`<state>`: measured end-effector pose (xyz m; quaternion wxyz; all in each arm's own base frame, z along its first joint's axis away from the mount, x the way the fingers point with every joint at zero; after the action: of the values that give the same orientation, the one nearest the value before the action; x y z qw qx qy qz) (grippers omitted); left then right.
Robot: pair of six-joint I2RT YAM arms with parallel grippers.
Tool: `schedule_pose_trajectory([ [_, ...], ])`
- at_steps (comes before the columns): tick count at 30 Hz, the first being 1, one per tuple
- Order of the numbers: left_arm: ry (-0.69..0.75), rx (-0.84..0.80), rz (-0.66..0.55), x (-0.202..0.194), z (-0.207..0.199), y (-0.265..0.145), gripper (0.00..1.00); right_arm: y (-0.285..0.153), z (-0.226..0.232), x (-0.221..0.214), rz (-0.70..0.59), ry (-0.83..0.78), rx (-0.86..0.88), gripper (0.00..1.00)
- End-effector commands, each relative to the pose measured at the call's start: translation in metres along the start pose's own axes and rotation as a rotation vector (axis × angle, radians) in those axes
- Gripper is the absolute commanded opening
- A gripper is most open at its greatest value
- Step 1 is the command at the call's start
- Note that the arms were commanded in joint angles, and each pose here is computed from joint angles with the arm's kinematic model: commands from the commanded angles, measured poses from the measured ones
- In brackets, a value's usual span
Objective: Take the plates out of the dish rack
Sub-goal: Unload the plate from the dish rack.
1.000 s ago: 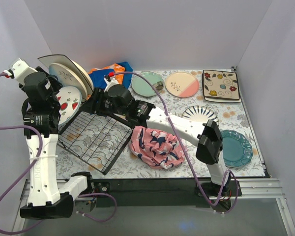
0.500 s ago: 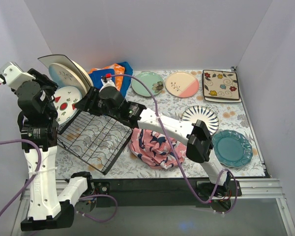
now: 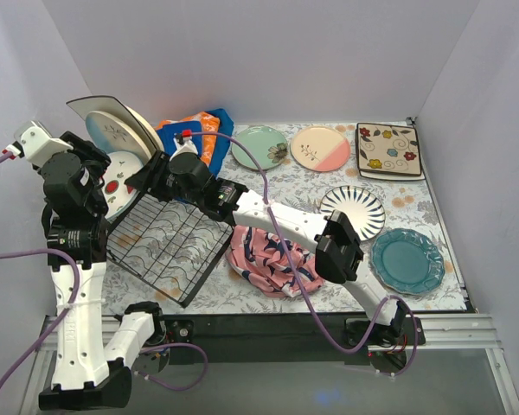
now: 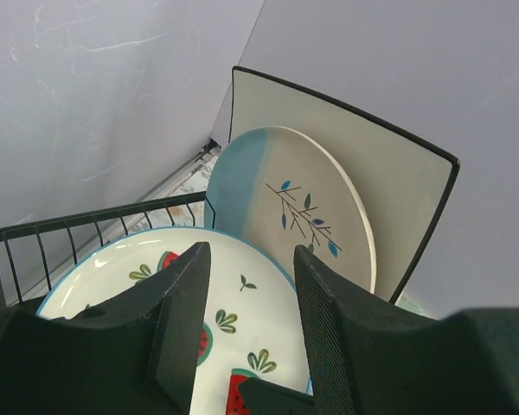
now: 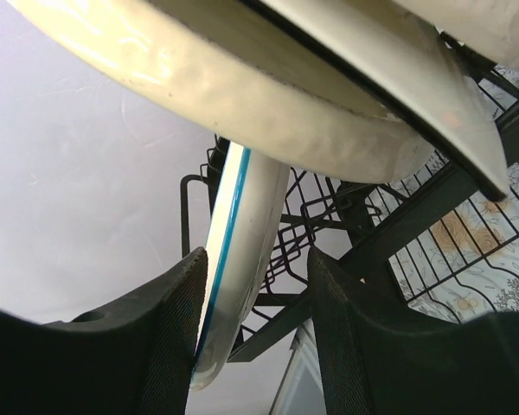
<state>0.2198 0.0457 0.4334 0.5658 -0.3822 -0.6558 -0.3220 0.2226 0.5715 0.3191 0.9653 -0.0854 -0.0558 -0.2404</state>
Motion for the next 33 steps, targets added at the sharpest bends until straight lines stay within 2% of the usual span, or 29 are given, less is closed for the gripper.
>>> schedule_pose_trajectory([
  [1, -0.011, -0.003, -0.041, 0.008, 0.004, -0.008, 0.42, 0.003, 0.019, 0.011, -0.035, 0.007, 0.085, 0.55],
  [11, -0.016, 0.002, -0.084, 0.021, 0.011, -0.022, 0.42, 0.008, 0.016, 0.012, -0.029, 0.031, 0.104, 0.5],
  [19, -0.013, -0.004, -0.071, 0.013, 0.011, -0.021, 0.42, 0.008, 0.006, 0.012, -0.025, 0.045, 0.076, 0.47],
  [33, 0.006, 0.013, -0.044, -0.002, 0.011, -0.013, 0.43, -0.003, 0.009, 0.018, -0.001, 0.111, 0.134, 0.01],
])
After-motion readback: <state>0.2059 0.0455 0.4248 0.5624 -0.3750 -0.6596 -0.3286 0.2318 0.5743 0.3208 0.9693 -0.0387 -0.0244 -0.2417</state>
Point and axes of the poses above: each gripper's point midway between its finger pads, its own y axis out along the fingers, its own z axis along the line the jaws close on, x = y × z, the point moved 7 cm from there along -y, back along the fingers, and after that the axes turned 15 degrees about y, right-handed, at the moved point
